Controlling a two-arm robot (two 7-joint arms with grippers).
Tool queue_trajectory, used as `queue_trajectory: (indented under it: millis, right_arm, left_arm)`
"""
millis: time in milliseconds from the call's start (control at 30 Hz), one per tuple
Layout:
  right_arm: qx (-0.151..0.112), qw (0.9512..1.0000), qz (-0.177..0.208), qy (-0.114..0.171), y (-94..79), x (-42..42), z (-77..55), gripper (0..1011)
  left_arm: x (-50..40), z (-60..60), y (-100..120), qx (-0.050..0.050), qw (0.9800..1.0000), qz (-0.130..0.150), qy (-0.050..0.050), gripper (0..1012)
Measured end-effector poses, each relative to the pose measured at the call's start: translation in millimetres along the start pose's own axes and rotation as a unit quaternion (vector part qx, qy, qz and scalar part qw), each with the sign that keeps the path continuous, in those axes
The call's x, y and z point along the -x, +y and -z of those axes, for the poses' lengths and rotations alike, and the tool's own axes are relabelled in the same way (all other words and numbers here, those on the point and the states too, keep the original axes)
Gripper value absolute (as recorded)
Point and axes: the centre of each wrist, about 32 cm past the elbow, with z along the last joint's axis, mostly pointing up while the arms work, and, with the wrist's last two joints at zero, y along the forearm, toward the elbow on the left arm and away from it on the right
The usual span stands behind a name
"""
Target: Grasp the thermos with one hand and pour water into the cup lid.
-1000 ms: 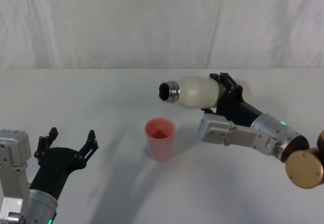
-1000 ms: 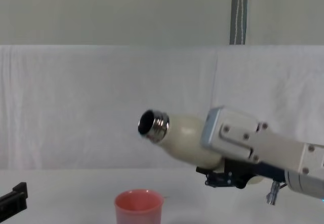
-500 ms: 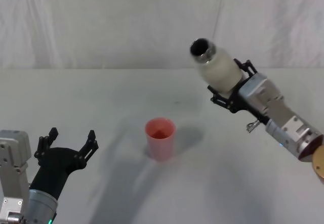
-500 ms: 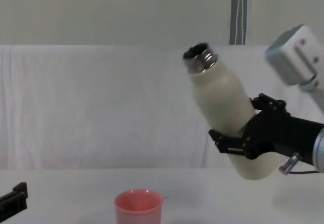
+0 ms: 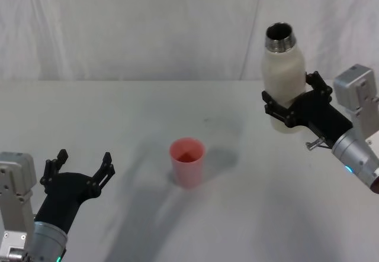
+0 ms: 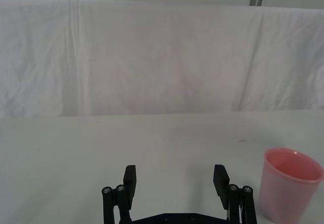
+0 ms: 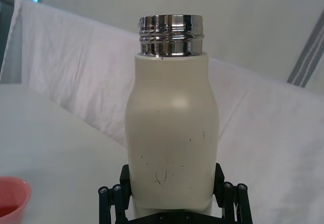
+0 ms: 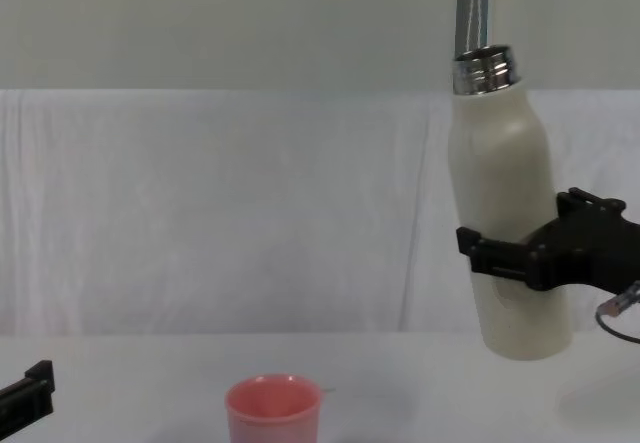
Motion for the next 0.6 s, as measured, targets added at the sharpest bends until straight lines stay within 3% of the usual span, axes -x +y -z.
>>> queue_trajectory:
  millis: [200,600]
  right_arm:
    - [0.000,0.9995,0.007,0.031,-6.5,-3.2,-0.6,950]
    - [0.000,0.9977,0.012,0.067,-14.8,-2.4,1.9,950]
  left_arm:
    - [0.0,0.0,0.0,0.000,1.0000,0.000,0.000,1001]
    - [0.0,0.0,0.0,0.000,1.0000,0.000,0.000,1001]
